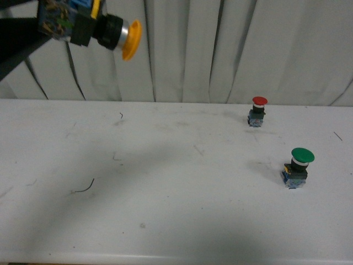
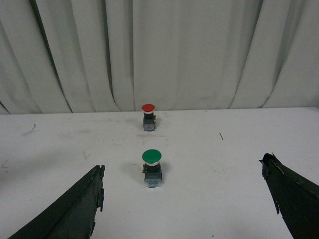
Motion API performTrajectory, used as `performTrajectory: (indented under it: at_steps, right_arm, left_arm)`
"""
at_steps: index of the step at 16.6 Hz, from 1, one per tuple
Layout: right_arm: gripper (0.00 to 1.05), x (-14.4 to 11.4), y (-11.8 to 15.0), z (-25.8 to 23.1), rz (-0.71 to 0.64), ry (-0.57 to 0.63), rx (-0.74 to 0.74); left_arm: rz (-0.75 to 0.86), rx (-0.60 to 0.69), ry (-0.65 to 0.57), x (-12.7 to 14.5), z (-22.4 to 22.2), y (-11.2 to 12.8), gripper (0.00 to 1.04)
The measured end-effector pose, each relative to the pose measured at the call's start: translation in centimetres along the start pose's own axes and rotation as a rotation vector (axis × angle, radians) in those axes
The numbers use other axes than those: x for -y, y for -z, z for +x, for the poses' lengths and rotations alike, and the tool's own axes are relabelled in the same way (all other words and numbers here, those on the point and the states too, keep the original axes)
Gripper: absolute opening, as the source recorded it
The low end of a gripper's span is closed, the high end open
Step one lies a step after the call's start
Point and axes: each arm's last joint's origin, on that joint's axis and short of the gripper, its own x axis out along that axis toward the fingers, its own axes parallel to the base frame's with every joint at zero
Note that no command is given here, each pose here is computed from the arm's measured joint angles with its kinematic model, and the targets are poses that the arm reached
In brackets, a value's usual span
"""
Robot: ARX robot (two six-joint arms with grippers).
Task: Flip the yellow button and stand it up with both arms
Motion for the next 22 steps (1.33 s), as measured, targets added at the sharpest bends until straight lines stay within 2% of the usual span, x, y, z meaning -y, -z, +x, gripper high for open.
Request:
performTrajectory:
  at_steps: [4,14,16,17,19,22]
  right_arm:
    - [0.98,0.0,0.0,0.0,0.000,0.000,0.000]
    - [0.98,0.0,0.0,0.0,0.000,0.000,0.000]
    - [0.98,0.1,-1.4,0.3,-0.037,0.044,0.155]
    - [0.98,0.5,-2.3,1.1,-0.064,0.074,0.229]
    - [0.98,0.9,-2.2,4.2,-0.079,0.097,0.218]
    - [0.98,0.2,-6.6,13.1,-0.063,0.051,0.373]
  left_arm:
    - [-0.051,0.028,0.082,1.0,-0.2,0.0,0.35]
    - [-0.084,-0.019,0.086,1.6,0.8,1.0,0.34]
    - [-0.098,-0.034,0.067,1.4,1.1,1.2,0.34]
    - [-0.100,-0.036,0.062,1.2,1.3,1.2,0.34]
    - [-0.090,-0.041,0.056,1.1,1.5,1.2,0.34]
    - [-0.076,-0.030,0.061,1.3,1.6,0.7,0.34]
